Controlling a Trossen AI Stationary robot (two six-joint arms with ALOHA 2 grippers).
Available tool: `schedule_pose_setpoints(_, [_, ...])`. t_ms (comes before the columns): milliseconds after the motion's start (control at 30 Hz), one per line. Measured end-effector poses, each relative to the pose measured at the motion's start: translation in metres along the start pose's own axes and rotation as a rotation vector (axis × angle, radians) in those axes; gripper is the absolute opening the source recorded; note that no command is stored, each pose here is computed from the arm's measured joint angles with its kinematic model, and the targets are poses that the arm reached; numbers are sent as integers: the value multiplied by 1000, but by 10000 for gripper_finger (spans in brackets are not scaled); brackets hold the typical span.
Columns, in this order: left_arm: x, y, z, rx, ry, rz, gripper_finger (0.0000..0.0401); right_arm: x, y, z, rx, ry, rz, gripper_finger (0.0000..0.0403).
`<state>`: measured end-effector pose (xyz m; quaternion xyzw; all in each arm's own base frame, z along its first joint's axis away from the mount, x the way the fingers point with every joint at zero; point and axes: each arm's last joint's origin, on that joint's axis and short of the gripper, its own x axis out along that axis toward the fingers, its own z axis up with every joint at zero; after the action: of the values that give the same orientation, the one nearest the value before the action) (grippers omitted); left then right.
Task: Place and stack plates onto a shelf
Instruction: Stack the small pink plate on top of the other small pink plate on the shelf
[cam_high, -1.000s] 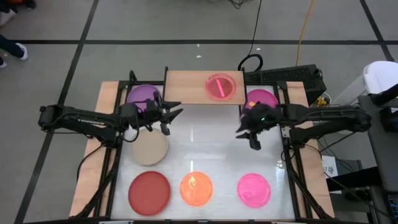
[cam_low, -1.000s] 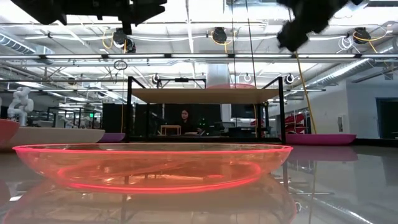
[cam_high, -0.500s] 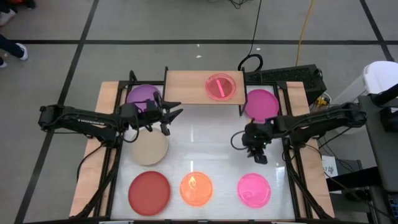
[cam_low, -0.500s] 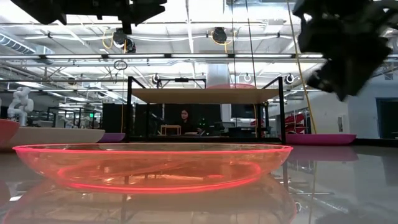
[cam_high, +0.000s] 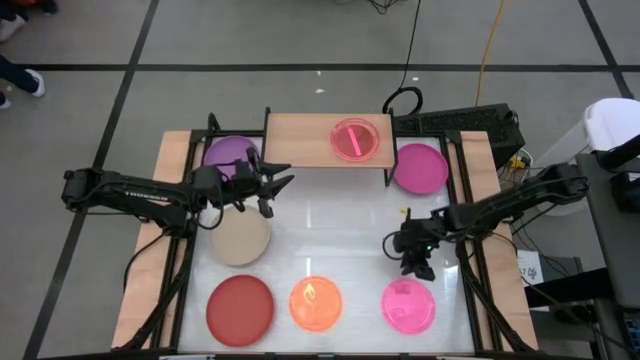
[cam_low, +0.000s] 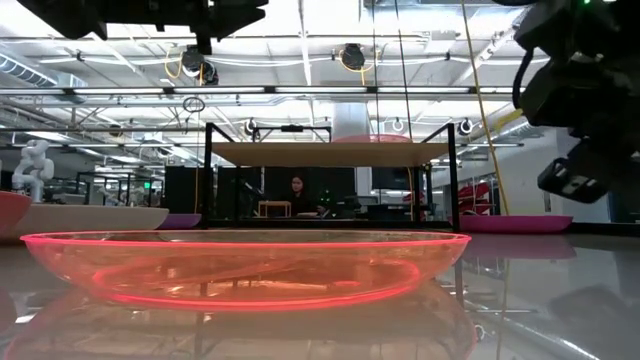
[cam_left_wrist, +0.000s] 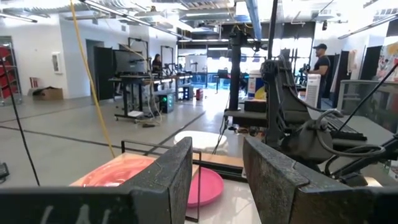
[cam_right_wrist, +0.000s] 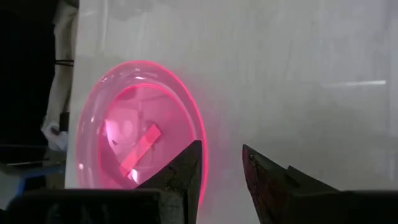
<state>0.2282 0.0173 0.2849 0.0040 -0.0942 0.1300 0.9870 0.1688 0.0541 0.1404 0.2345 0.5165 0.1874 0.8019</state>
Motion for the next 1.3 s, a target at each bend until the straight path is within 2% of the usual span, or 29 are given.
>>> schedule_pose_setpoints(167, [0,0,0,-1,0,-3,147,7,1,-8,14,-23,28,98])
schedule_pose_setpoints(367, [0,0,0,-2,1,-5,147,14,4,-18,33,-17,-3,98])
schedule_pose_setpoints(700, [0,0,0,-9,3,-7,147,18,12,-22,-2,-57,-64,98])
schedule_pose_setpoints(1300, [0,0,0,-9,5,-7,147,31,6,-23,54,-16,-108,98])
